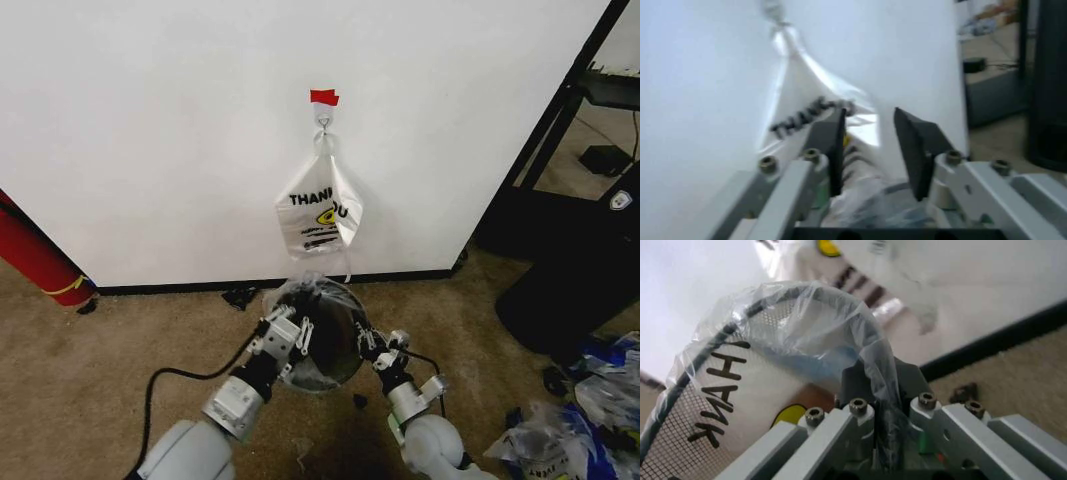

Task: Pick up the garbage bag from the wall and place it over the trash bin.

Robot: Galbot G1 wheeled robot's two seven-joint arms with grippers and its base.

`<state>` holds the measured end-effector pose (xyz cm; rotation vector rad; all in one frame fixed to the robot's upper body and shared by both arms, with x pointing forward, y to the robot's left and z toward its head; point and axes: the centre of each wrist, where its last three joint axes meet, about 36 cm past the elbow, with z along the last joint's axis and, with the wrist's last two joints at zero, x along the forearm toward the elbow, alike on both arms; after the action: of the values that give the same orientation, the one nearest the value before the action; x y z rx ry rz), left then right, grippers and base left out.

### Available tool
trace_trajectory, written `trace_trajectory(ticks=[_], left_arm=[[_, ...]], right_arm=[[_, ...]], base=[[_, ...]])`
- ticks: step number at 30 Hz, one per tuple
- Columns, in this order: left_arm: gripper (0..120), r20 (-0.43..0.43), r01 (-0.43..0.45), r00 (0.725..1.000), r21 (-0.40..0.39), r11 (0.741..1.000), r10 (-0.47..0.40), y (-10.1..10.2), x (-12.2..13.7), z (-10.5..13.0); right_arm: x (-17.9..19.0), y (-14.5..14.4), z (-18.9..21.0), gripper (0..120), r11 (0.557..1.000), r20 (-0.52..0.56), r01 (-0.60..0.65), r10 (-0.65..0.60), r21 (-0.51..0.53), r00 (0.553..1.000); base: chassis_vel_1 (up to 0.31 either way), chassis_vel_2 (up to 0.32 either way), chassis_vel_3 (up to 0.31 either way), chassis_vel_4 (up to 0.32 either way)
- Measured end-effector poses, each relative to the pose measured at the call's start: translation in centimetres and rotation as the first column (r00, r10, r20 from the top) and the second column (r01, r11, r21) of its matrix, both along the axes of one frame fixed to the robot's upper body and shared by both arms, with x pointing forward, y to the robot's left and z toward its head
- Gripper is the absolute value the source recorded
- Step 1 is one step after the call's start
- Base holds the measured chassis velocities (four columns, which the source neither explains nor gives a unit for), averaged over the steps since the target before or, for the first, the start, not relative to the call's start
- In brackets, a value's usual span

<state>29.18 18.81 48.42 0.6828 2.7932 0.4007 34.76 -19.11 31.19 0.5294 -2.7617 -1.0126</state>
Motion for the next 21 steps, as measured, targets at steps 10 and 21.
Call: trace_trajectory(ticks=[10, 21], left_arm=[[71, -0.036, -0.066, 0.997, 0.104, 0.992, 0.07, 3.2, 3.2, -5.7], [100, -0.1, -0.053, 0.991, 0.282, 0.958, 0.085, 6.1, 3.7, -8.8]], right_arm=[[0.5, -0.2, 2.9, 1, 0.992, -0.097, 0.124, -0.12, 0.037, 0.988], [1.2, -0.4, 4.0, 1, 0.968, -0.167, 0.243, -0.229, 0.066, 0.959]], base=[[0.0, 0.0, 0.0, 0.0], [0.0, 0.0, 0.0, 0.0]])
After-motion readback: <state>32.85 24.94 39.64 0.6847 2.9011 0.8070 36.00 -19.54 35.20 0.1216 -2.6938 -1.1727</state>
